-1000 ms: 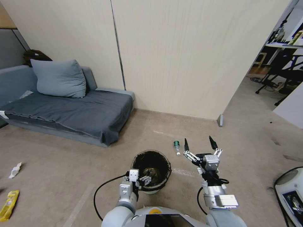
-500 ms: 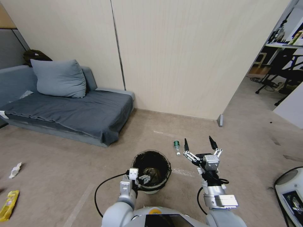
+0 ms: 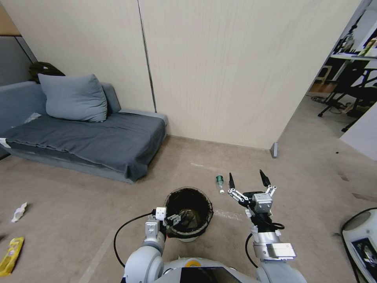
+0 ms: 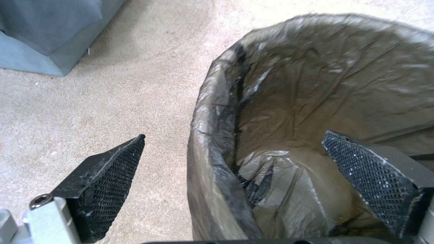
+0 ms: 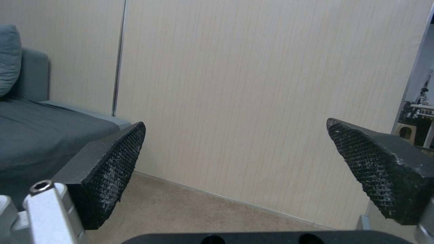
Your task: Pick up the trash bin, then pick up the garbage from the floor and place it into the trash bin.
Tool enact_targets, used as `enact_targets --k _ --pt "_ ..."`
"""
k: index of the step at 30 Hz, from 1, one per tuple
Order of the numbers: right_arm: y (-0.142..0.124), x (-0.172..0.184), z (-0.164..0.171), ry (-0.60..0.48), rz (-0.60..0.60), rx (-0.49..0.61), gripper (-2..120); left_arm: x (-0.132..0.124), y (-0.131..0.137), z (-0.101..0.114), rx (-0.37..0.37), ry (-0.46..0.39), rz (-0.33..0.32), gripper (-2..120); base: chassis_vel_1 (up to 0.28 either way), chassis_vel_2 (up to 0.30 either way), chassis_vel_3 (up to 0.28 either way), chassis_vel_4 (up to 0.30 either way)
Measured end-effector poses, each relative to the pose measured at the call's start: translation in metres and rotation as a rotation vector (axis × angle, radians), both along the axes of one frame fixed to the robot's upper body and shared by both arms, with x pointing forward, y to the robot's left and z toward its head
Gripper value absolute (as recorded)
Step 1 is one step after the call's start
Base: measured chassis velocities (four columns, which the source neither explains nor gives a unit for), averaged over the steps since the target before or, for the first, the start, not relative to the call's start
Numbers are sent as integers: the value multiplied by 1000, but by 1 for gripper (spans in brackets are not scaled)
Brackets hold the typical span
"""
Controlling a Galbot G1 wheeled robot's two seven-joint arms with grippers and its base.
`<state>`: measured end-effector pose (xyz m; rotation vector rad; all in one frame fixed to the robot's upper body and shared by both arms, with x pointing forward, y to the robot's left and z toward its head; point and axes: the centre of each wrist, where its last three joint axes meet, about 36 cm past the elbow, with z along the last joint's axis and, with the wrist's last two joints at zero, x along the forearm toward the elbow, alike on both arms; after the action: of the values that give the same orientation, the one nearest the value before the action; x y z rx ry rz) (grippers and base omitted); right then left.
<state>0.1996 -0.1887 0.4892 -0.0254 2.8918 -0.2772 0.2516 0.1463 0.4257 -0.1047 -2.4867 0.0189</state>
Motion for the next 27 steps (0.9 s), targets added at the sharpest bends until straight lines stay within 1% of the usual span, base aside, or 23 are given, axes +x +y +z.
enact_targets --k 5,8,9,13,14,15,16,17,18,19,20,24,25,27 --pt "0 0 -1 1 2 -3 100 3 1 -5 2 9 -3 99 0 0 0 0" --pt "0 0 -1 1 2 -4 100 9 4 -14 6 29 -2 94 0 0 0 0" --pt "0 0 -1 1 2 -4 100 9 4 -14 6 29 -2 94 0 0 0 0" --pt "0 0 -2 1 3 -6 100 14 7 -28 -2 72 4 76 0 0 0 0" --pt "0 0 -2 1 3 -6 100 14 7 -28 -2 72 4 76 0 0 0 0" --pt "0 0 -2 0 4 -7 100 15 6 -31 -2 79 3 70 0 0 0 0" --pt "0 0 -2 1 4 -7 100 15 6 -32 -4 82 3 65 0 0 0 0" --pt "0 0 -2 1 4 -7 100 15 6 -32 -4 82 3 65 0 0 0 0" --pt "0 0 -2 1 4 -8 100 14 6 -32 -6 83 2 61 0 0 0 0" --pt "0 0 -3 1 5 -9 100 14 5 -32 -7 83 1 55 0 0 0 0" --pt "0 0 -3 1 5 -9 100 14 5 -32 -7 83 1 55 0 0 0 0" --pt "0 0 -4 3 6 -10 100 14 5 -33 -6 85 4 36 0 0 0 0" --pt "0 0 -4 3 6 -10 100 14 5 -33 -6 85 4 36 0 0 0 0" --pt "0 0 -4 3 6 -10 100 14 6 -35 -5 89 7 26 0 0 0 0"
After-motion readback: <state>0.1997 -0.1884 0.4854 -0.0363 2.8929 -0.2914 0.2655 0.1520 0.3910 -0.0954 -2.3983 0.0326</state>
